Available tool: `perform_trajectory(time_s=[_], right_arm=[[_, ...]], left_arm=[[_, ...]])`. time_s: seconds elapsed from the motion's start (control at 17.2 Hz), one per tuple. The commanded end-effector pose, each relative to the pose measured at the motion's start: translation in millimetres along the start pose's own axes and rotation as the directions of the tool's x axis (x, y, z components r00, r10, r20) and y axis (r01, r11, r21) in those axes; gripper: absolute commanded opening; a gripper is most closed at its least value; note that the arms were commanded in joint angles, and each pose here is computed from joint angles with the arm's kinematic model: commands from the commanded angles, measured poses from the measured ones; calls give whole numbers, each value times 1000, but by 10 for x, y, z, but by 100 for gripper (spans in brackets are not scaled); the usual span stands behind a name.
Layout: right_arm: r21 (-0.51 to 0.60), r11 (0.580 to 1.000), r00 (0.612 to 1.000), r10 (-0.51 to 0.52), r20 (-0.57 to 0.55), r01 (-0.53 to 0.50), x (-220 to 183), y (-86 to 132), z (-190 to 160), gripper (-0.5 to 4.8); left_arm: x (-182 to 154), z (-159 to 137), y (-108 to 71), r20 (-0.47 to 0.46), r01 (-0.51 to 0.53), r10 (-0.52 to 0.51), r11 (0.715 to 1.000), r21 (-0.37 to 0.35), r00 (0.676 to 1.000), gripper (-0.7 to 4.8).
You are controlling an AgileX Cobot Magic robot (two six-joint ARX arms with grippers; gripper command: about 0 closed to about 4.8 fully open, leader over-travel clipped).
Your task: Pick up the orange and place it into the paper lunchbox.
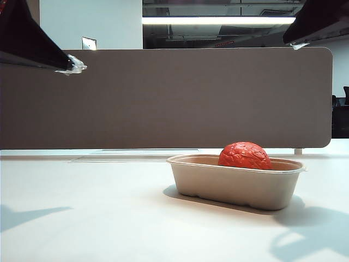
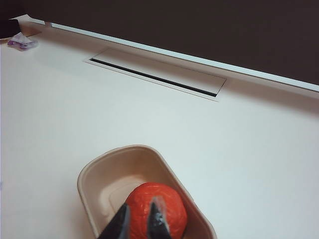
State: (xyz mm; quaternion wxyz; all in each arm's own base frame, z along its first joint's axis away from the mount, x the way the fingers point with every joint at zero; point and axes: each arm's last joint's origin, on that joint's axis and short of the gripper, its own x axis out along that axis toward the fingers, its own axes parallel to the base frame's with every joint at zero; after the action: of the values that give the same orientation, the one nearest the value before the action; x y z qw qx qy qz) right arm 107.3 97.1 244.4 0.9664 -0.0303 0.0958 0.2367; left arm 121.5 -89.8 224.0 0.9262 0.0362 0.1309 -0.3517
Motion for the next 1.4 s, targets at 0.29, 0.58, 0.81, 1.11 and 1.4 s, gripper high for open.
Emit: perform_trajectory(time_s=[0.29, 0.58, 0.81, 1.11, 1.4], right_arm=[[8, 1000, 1000, -1, 16, 1, -4, -2, 28, 58], [7, 1000, 1000, -2, 12, 2, -3, -2, 23, 58], [7, 1000, 1000, -1, 13, 1, -4, -2, 24, 58], [7, 1000, 1000, -1, 12, 1, -4, -1, 23, 58], [7, 1000, 1000, -1, 12, 1, -4, -1, 23, 58]], left_arm=[[-324, -159, 60, 265, -253, 241, 967, 12, 934, -6], [-614, -400, 385, 358, -560, 550, 824, -86, 755, -6], [-651, -536, 460, 345, -640, 634, 760, -111, 693, -6], [-581, -705, 497, 278, -651, 652, 751, -110, 706, -6], [-563, -761, 500, 219, -649, 656, 752, -112, 722, -6]])
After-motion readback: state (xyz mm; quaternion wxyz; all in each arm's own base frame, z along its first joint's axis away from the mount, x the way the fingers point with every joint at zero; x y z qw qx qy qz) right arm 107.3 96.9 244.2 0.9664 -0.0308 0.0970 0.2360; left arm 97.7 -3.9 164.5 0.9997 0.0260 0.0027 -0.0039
